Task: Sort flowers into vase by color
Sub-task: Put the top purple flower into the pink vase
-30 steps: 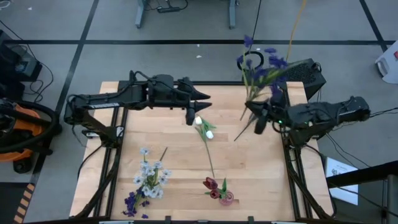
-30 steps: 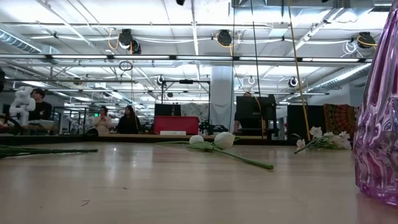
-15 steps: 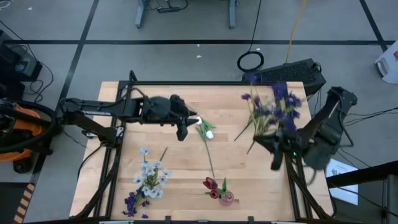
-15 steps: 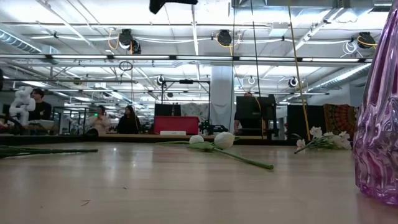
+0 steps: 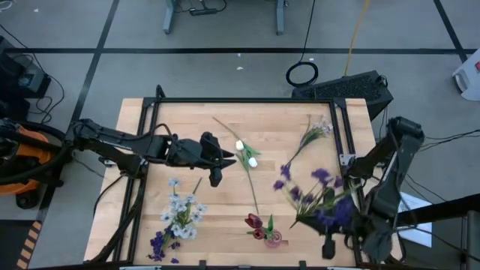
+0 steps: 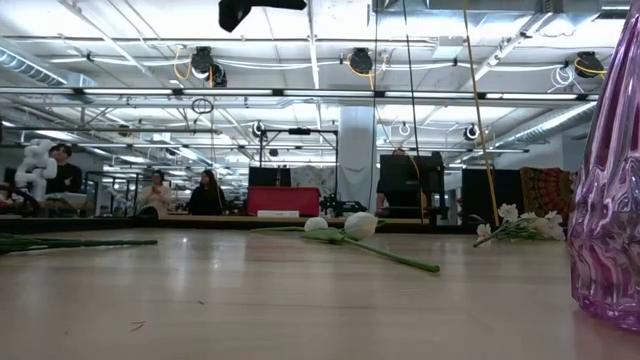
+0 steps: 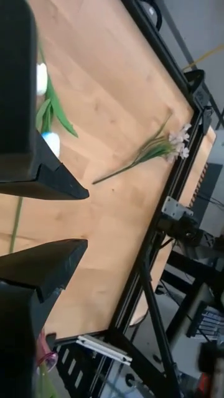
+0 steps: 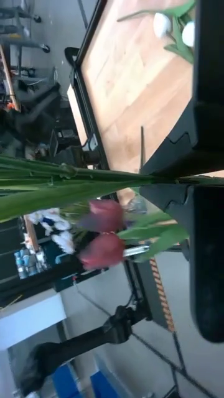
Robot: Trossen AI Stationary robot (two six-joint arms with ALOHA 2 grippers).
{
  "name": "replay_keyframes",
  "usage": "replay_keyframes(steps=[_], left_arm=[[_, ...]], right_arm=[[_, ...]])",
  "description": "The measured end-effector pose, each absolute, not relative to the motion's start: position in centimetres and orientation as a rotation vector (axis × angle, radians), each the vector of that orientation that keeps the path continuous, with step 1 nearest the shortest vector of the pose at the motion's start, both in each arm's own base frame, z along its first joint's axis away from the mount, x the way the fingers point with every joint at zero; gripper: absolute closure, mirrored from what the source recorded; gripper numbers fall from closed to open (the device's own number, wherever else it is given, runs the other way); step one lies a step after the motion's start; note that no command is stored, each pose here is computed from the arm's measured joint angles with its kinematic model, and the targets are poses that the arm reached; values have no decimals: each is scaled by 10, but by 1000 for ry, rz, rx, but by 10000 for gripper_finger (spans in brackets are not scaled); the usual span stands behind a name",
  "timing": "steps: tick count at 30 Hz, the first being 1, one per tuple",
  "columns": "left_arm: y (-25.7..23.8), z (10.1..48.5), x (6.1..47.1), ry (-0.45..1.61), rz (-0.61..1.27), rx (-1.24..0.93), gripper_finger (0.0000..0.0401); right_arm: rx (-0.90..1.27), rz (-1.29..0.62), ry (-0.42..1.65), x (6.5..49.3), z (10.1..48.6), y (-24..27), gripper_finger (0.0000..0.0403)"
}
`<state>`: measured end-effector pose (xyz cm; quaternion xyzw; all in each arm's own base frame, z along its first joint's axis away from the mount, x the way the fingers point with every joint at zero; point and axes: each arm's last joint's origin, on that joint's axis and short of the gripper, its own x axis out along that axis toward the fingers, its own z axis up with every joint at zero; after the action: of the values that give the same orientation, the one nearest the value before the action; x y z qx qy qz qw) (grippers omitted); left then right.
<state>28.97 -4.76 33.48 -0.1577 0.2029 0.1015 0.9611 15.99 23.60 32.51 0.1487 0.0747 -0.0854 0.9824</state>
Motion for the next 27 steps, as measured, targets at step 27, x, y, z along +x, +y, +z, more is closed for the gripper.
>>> replay_keyframes(steps=[27], left_arm=[[-49,335,289,406,224,-365,285]], right_arm=[[183,-233,194,207,246,283,397]])
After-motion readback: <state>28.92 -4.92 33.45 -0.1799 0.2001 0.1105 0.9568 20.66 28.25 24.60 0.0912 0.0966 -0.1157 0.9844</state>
